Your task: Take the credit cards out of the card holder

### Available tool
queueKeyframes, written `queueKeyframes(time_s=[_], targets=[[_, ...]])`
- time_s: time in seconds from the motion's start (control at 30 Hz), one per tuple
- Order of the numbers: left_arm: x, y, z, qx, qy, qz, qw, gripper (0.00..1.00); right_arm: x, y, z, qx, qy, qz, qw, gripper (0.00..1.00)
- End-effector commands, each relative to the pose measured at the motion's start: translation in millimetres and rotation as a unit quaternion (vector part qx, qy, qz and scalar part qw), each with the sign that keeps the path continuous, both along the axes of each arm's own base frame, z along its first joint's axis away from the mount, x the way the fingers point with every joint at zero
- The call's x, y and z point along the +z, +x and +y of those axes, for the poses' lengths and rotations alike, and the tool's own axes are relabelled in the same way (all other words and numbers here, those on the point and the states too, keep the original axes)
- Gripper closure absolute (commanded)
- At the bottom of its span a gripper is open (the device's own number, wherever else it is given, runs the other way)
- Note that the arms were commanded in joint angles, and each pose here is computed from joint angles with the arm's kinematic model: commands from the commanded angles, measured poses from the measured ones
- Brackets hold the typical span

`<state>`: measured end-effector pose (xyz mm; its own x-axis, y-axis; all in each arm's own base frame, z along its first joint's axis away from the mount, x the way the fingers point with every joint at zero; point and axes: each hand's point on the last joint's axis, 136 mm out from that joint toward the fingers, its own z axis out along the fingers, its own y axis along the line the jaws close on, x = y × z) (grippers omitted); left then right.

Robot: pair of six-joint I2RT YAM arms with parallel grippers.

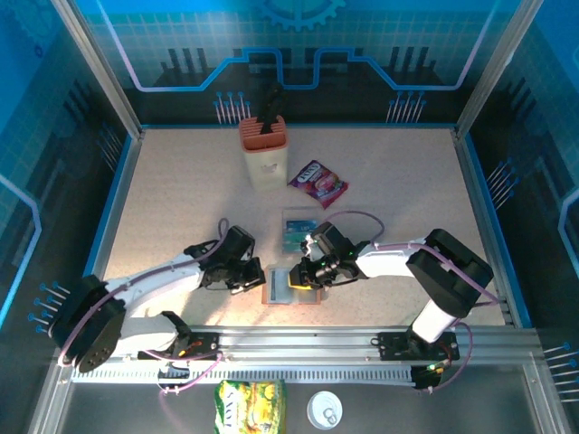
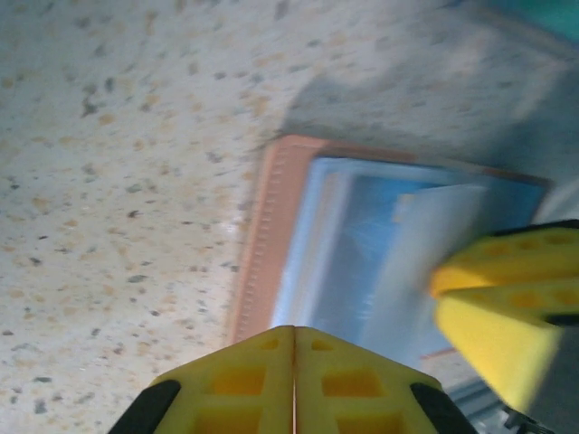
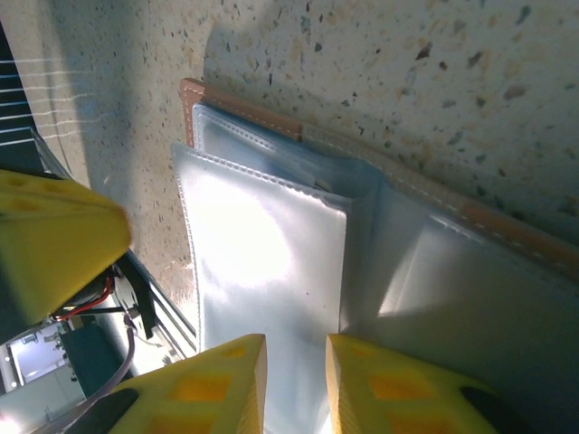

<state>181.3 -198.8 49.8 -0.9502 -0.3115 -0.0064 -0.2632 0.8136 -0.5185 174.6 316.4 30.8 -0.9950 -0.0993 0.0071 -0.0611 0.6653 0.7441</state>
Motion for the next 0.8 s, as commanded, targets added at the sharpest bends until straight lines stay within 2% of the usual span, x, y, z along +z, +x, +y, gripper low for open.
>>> queueKeyframes(time_s=[0.0, 0.13, 0.2, 0.27, 0.3, 0.4, 0.5, 0.77], targets=[[20, 6, -7, 0.007, -0.027, -0.018, 0.999, 0.88, -5, -3, -2, 0.008, 0.007, 0.008, 1.0, 0.76], [26, 9, -19, 0.005, -0.06, -0.017, 0.998, 0.83, -9, -5, -2, 0.009, 0.006, 0.014, 1.0, 0.76], [27, 9, -25, 0.002, -0.076, -0.017, 0.997, 0.74, -9, -5, -3, 0.01, 0.006, 0.015, 1.0, 0.76], [24, 9, -27, 0.002, -0.078, -0.01, 0.997, 0.62, -9, -6, -3, 0.009, 0.006, 0.014, 1.0, 0.76], [22, 8, -27, 0.001, -0.078, -0.006, 0.997, 0.59, -9, -6, -4, 0.009, 0.006, 0.013, 1.0, 0.76], [16, 7, -29, 0.006, -0.086, 0.002, 0.996, 0.57, -9, -6, -4, 0.008, 0.006, 0.013, 1.0, 0.77], [9, 6, -32, 0.012, -0.1, 0.006, 0.995, 0.5, -10, -7, -5, 0.01, 0.007, 0.016, 1.0, 0.77], [-5, 3, -38, 0.013, -0.105, 0.02, 0.994, 0.49, -8, -6, -1, 0.006, 0.019, 0.019, 1.0, 0.78]])
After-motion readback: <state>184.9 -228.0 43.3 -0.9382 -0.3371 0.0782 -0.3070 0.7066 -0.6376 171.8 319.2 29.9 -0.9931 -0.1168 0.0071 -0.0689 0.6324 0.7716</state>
